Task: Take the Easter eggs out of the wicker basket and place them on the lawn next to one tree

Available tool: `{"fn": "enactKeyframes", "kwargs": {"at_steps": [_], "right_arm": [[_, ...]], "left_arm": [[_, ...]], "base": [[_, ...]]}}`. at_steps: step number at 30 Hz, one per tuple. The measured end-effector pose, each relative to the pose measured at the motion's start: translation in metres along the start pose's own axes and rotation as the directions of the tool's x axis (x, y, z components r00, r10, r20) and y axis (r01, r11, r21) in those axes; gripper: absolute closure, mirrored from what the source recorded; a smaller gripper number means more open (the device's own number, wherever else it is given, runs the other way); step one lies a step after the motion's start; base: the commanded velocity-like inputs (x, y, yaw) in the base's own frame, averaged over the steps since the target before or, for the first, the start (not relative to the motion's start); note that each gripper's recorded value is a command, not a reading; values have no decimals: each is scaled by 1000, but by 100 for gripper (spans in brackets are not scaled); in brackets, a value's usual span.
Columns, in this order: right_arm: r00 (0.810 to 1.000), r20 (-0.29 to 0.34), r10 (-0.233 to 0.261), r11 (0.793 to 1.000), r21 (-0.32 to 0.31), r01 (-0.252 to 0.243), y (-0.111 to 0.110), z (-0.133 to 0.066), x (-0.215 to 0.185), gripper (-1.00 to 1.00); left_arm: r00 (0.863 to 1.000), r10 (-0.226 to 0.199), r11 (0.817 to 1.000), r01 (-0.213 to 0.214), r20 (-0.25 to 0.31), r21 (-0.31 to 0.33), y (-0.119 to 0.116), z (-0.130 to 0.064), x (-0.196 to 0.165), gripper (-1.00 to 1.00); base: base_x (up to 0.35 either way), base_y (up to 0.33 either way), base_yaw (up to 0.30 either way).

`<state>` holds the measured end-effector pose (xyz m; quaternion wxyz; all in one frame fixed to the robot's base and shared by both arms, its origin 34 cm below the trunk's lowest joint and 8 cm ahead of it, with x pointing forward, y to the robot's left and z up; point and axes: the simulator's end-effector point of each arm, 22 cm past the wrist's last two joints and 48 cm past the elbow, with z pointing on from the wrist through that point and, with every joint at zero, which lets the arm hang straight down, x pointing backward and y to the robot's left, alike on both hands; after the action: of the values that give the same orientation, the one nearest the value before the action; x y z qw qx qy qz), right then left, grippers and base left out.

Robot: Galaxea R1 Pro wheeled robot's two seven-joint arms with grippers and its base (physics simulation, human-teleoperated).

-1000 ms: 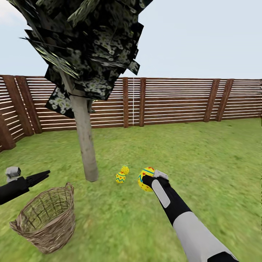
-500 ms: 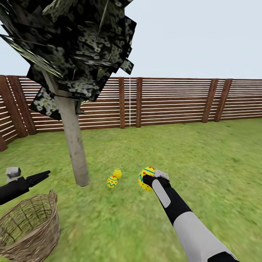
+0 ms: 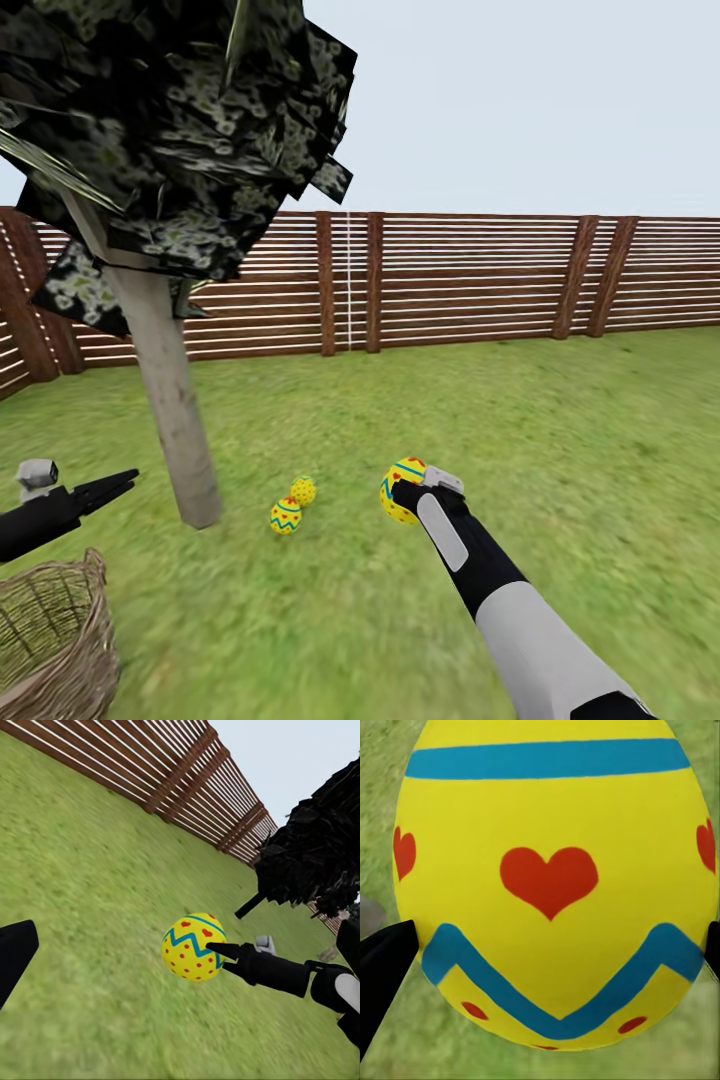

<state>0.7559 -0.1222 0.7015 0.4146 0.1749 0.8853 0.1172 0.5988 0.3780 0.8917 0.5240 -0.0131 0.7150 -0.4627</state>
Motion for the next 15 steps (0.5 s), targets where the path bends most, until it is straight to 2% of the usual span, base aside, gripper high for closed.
{"fn": "enactKeyframes", "kwargs": {"at_steps": [10,15], "right_arm": [[1000,1,0,1000,2,0,-1,0,-1,100],[1000,2,2,1000,4,-2,-3,0,-1,100]], "left_arm": [[1000,1,1000,-1,-1,-3,1,0,0,-100],[1000,1,1000,-1,-2,-5,1,0,1,-100]], "base": [[257,-245,1],[200,-290,136]]}}
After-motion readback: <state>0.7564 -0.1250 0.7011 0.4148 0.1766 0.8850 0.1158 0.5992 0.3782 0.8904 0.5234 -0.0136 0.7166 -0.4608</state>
